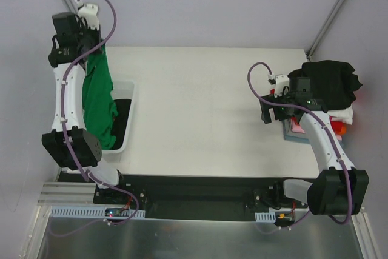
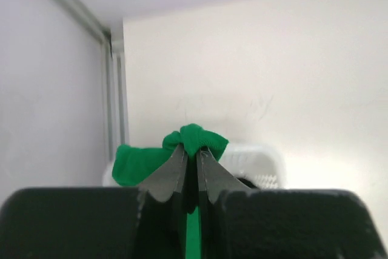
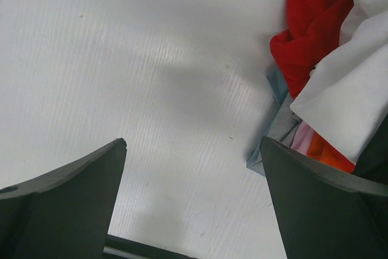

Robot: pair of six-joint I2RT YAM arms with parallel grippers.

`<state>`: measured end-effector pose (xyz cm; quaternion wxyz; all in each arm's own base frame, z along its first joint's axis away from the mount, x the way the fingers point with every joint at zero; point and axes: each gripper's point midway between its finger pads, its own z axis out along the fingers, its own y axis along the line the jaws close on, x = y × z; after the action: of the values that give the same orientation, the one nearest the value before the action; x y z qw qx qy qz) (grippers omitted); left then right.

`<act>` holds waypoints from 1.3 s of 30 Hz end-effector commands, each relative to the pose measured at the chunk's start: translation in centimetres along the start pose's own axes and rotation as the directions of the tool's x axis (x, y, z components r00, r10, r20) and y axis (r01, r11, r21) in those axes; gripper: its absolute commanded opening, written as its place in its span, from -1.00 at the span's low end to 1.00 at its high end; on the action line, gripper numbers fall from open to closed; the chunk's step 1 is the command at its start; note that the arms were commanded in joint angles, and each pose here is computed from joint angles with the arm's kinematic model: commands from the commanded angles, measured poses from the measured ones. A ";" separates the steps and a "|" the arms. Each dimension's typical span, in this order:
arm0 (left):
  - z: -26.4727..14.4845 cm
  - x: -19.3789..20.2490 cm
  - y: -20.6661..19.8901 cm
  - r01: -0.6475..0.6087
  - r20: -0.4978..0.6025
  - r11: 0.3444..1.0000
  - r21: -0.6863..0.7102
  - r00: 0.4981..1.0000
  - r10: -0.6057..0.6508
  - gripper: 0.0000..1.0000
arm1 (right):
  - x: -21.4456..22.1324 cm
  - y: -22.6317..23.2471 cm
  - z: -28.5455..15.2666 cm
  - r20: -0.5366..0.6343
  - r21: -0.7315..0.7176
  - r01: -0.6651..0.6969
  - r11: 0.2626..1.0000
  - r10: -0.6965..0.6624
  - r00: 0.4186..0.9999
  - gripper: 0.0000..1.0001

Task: Fold and stack the t-shirts
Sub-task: Grab crumpled tshirt from bin with the left arm, then move the tshirt to the center of the board

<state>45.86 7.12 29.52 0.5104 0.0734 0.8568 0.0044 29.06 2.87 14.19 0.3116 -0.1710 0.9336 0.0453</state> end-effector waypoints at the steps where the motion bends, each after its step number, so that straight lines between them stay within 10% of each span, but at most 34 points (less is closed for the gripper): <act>1: -8.3 -13.8 -5.1 -0.081 0.281 0.995 0.057 0.958 0.062 -1.00 | -2.0 0.2 -1.3 0.061 -0.019 0.004 1.000 -0.003 0.998 0.93; 7: -13.7 -24.2 -4.8 -0.014 0.534 1.000 -0.021 0.845 0.023 -1.00 | -2.3 1.0 -1.8 0.086 -0.058 0.003 0.998 0.002 0.996 0.93; 17: -20.6 -29.0 -13.9 -0.273 0.768 0.944 0.184 0.640 0.036 -1.00 | -2.4 1.5 -1.7 0.085 -0.082 0.008 0.997 -0.001 0.996 0.93; 26: -23.8 -30.8 -17.7 -0.283 0.782 0.865 0.415 0.597 -0.179 -1.00 | -2.2 1.6 -1.5 0.079 -0.093 0.012 0.996 -0.005 0.997 0.93; 35: -32.5 -34.7 -17.9 -0.235 0.790 0.783 0.575 0.407 -0.458 -1.00 | -1.9 1.9 -1.0 0.060 -0.116 0.010 0.993 -0.003 0.998 0.93; 39: -32.7 -34.7 -18.4 -0.236 0.760 0.745 0.624 0.405 -0.509 -1.00 | -1.9 1.9 -1.0 0.059 -0.118 0.012 0.993 -0.005 0.998 0.93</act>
<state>37.02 -13.17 68.65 0.7972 0.1530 0.4810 -0.3312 28.72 4.60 14.69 0.3134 -0.1840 0.9269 0.0934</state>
